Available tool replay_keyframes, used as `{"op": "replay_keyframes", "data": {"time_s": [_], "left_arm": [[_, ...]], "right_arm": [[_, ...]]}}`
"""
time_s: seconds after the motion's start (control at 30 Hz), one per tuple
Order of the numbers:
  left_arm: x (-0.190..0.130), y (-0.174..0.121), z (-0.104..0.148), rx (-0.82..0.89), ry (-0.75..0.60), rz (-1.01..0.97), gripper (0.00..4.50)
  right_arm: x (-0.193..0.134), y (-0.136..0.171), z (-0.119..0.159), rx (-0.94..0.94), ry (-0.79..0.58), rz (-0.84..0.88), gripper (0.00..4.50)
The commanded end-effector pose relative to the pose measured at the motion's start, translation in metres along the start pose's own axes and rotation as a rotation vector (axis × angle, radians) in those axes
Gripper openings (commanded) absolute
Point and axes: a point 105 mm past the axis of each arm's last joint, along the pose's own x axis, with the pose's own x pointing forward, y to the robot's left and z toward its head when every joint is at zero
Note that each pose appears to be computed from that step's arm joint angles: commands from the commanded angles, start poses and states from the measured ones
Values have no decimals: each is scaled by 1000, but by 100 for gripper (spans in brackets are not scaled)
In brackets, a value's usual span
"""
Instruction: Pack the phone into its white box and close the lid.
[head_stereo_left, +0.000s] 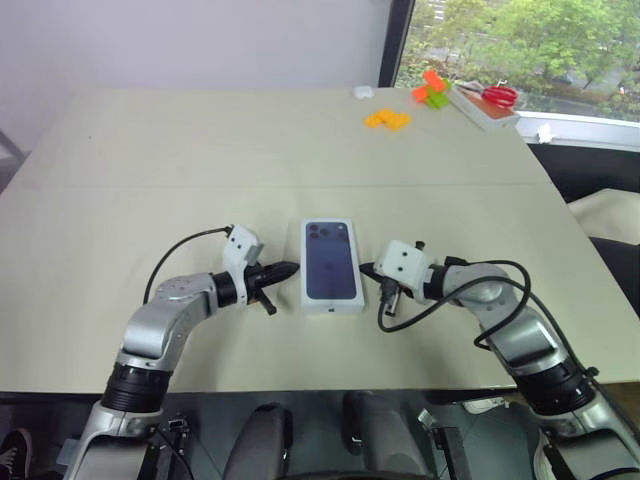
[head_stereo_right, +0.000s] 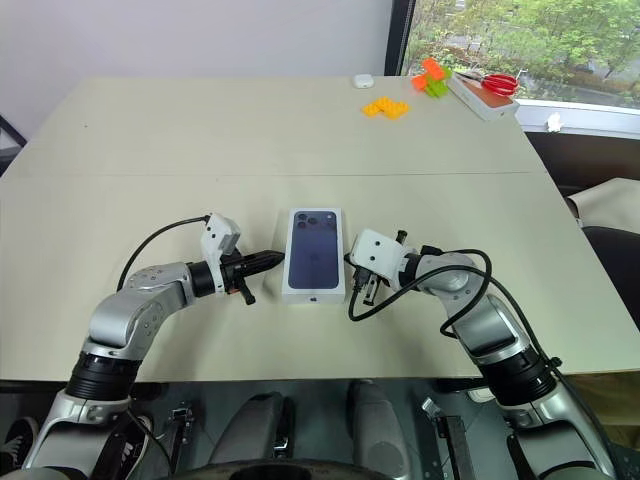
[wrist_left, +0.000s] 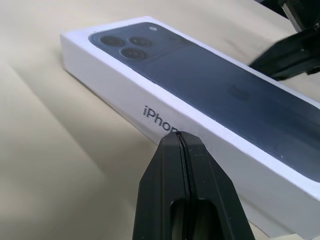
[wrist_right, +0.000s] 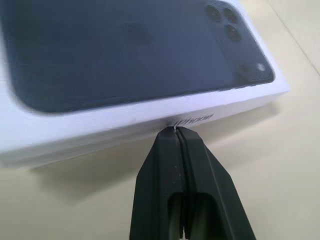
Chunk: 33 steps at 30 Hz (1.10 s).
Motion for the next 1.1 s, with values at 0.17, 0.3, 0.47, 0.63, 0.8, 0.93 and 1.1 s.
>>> {"op": "replay_keyframes", "data": {"time_s": [0.17,0.3,0.47,0.63,0.8,0.93,1.1], "left_arm": [[-12,6,42,17,-118,0,0],[0,-3,58,-14,-176,-45,0],[15,-20,54,-33,-177,-105,0],[23,-30,42,-40,-144,-131,0],[18,-30,2,-14,-5,-122,0],[12,-26,-12,20,44,-123,0],[10,-20,-14,14,37,-108,0]], "right_arm": [[-29,-31,30,-5,-117,-59,5],[-26,-33,52,125,-255,-72,5],[-18,-11,52,143,-260,-19,5],[-12,10,44,141,-230,32,5],[-6,37,18,120,-136,89,5],[-3,37,14,82,-114,86,5],[-1,35,17,64,-126,83,5]]}}
